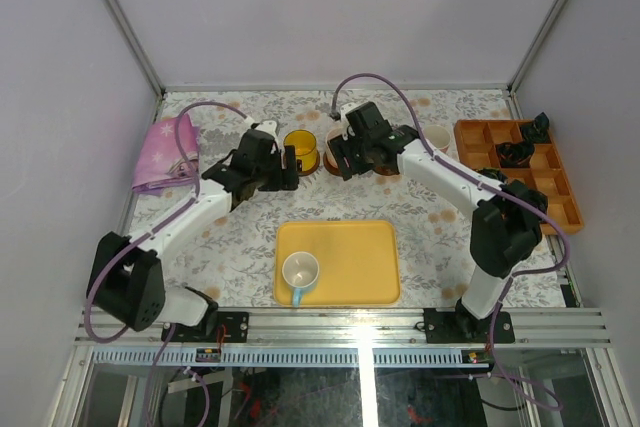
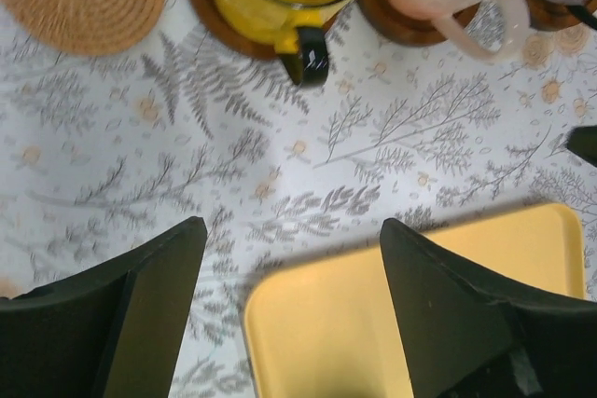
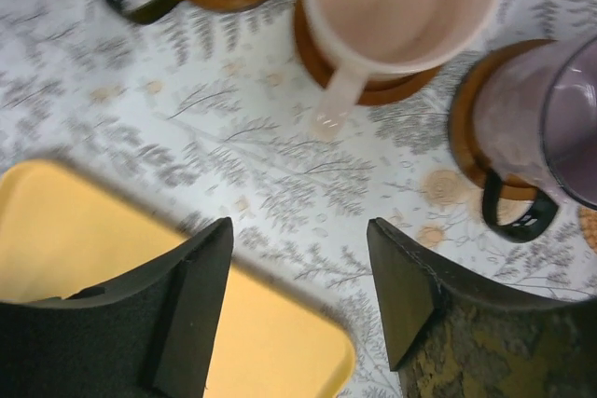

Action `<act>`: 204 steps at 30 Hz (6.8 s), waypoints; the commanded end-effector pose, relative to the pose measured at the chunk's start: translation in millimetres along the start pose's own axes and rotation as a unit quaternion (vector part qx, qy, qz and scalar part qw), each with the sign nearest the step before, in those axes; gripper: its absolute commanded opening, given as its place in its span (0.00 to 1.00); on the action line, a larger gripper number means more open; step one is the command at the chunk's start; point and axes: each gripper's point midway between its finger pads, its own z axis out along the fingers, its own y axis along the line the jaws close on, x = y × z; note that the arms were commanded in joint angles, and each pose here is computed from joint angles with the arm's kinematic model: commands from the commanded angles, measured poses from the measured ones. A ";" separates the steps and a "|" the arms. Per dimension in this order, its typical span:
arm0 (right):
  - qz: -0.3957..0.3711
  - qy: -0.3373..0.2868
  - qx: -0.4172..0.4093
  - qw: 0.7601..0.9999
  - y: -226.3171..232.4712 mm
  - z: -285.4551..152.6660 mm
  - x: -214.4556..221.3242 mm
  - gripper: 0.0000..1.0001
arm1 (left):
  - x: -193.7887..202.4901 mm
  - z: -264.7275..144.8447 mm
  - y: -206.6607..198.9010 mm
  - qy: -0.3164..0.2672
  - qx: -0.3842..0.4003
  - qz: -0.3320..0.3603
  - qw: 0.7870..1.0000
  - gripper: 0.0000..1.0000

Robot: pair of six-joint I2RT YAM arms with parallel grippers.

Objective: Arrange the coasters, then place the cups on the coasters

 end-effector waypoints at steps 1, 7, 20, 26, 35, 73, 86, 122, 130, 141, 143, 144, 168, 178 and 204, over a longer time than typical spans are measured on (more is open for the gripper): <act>-0.042 -0.022 -0.130 0.990 39.3 -44.4 -16.5 0.67 | 20.0 -21.5 19.6 0.023 -0.053 -0.042 0.997 0.77; -0.094 0.010 -0.170 0.981 71.1 -58.4 5.4 0.67 | 23.8 -37.3 29.2 0.010 -0.076 -0.074 0.994 1.00; -0.151 0.013 -0.226 0.962 152.1 -87.0 42.2 0.67 | 32.8 -68.4 44.6 -0.026 -0.096 -0.105 0.990 1.00; -0.148 0.020 -0.242 0.959 164.5 -94.7 53.3 0.67 | 44.1 -82.2 66.7 -0.032 -0.156 -0.152 0.975 1.00; -0.158 0.046 -0.276 0.947 181.3 -89.7 74.2 0.66 | 69.7 -93.6 81.5 -0.024 -0.181 -0.200 0.963 1.00; -0.170 0.138 -0.258 0.941 205.4 -68.2 117.4 0.17 | 90.2 -103.9 77.1 -0.041 -0.137 -0.243 0.959 1.00; -0.166 0.105 -0.171 0.966 179.4 -66.4 102.8 0.00 | 89.9 -98.4 75.7 -0.033 -0.135 -0.227 0.964 1.00; 0.020 0.106 0.052 0.993 86.3 -62.6 121.7 0.32 | 63.5 -119.4 -57.0 0.020 0.253 0.048 0.966 0.74; 0.018 0.075 0.058 0.995 80.9 -77.7 103.1 0.51 | 61.5 -135.3 -79.1 0.061 0.301 0.086 0.948 0.71; 0.071 -0.018 0.097 0.993 38.7 -112.5 45.2 0.56 | 96.0 -142.9 -83.1 0.143 0.264 0.145 0.943 0.70; 0.078 -0.045 0.106 0.990 29.0 -120.5 32.5 0.56 | 101.5 -141.2 -84.8 0.153 0.258 0.151 0.942 0.72; 0.079 -0.056 0.112 0.989 24.1 -124.3 26.8 0.56 | 103.6 -137.9 -84.7 0.156 0.248 0.148 0.944 0.73; 0.072 -0.113 0.142 0.981 -1.8 -147.6 2.9 0.53 | 161.9 -68.7 -85.2 0.166 0.153 0.158 0.961 0.73; 0.070 -0.110 0.142 0.981 -0.9 -143.3 3.2 0.51 | 153.2 -55.9 -82.3 0.117 0.144 0.168 0.968 0.68; 0.066 -0.093 0.128 0.985 6.8 -131.3 7.5 0.50 | 169.5 -44.8 -98.8 0.136 0.191 0.206 0.950 0.49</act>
